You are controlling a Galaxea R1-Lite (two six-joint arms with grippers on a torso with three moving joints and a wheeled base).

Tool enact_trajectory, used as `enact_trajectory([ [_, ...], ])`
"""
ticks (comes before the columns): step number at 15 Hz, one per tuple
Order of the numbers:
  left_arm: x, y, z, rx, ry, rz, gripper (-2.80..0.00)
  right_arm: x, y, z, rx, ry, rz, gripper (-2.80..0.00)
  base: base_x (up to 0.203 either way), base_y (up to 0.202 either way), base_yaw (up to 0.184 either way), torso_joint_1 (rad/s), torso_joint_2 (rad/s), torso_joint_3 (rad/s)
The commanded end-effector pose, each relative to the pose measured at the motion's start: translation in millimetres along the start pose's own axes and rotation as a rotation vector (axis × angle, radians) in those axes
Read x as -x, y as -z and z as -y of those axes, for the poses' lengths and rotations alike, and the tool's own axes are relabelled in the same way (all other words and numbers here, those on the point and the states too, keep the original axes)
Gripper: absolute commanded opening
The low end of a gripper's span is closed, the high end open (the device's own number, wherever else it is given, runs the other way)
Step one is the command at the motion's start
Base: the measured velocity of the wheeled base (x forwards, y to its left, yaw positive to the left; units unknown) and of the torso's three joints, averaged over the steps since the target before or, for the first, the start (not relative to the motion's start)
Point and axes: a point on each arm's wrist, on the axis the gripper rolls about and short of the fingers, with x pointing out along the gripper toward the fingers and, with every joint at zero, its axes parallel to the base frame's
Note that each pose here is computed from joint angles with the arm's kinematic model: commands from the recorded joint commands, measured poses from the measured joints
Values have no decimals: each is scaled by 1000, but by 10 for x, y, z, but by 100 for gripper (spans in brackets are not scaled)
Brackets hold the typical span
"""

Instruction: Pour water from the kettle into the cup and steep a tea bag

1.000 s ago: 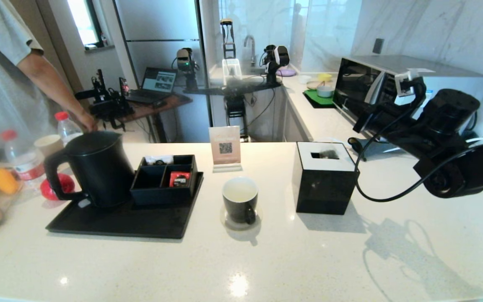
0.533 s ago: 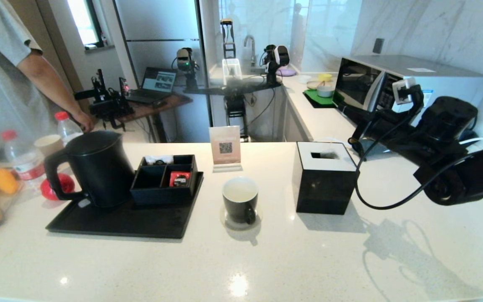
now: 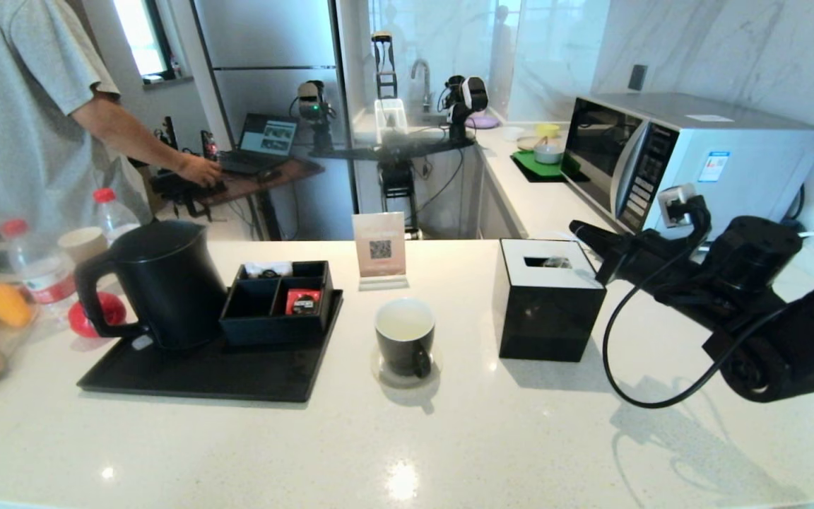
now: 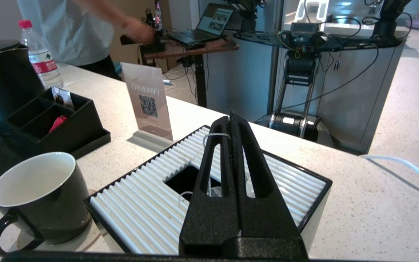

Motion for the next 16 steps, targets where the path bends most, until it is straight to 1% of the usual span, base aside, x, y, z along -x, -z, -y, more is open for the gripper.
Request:
enact_trajectory([
  [1,0,0,0,0,-1,0,-280,9,19,-5,-5,-5,-5,-280,0,0,0,0,0,0],
  [4,0,0,0,0,0,0,-280,16,-3,-12,-15,0,-25,-280,0,0,0,0,0,0],
  [5,0,0,0,0,-1,0,-280,17,-14,-7,-16,3,-28,0,0,0,0,0,0,0],
  [6,0,0,0,0,0,0,-280,16,-21,3,-13,5,-23,0,0,0,0,0,0,0],
  [10,0,0,0,0,1,0,-280,78,-60,236,10,67,-1,0,0,0,0,0,0,0],
  [14,0,0,0,0,1,0,-280,285,-65,507,23,161,-12,0,0,0,0,0,0,0],
  [16,0,0,0,0,-1,0,-280,377,-27,558,20,188,-29,0,0,0,0,0,0,0],
])
